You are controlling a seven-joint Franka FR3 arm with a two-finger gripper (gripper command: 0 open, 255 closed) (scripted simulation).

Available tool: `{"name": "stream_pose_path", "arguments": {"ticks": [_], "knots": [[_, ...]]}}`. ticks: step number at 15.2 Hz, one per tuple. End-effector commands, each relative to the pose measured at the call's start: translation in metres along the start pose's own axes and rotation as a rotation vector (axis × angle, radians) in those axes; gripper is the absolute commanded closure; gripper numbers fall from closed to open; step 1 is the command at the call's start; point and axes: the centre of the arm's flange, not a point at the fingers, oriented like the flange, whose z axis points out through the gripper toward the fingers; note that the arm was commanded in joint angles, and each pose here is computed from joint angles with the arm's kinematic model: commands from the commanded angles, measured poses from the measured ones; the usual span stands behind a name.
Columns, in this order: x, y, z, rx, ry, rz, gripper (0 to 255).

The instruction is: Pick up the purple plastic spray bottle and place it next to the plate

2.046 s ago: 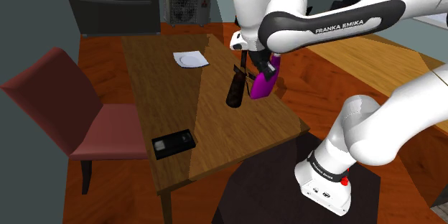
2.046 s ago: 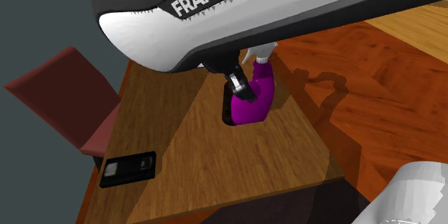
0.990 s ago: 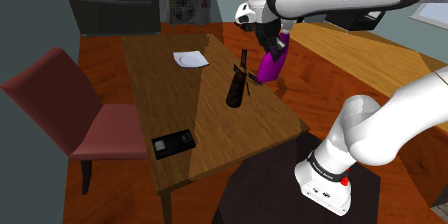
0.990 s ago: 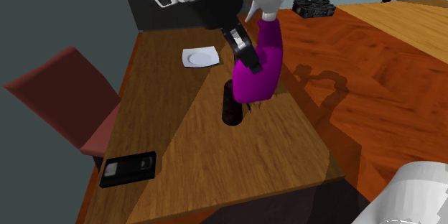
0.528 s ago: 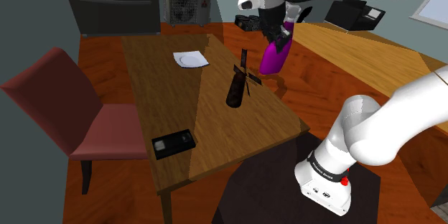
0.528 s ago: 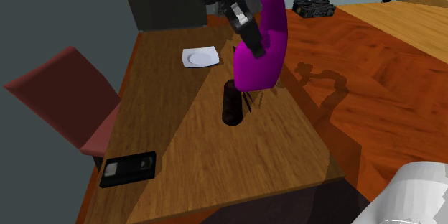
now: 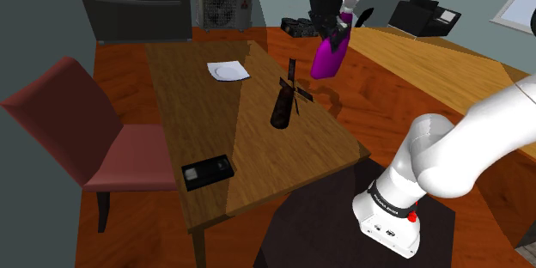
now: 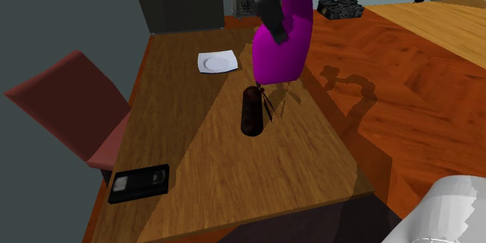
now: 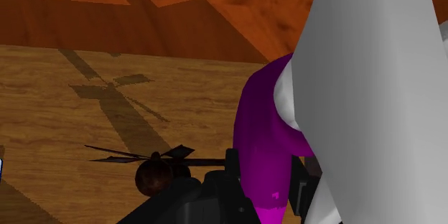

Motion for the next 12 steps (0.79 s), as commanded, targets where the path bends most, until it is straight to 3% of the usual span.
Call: {"name": "stream_pose_path", "arguments": {"ticks": [1,12], "knots": [[0.003,0.019,0.011,0.0,0.0,0.0,255],[0.027,0.146,0.077,0.0,0.0,0.0,255]]}}
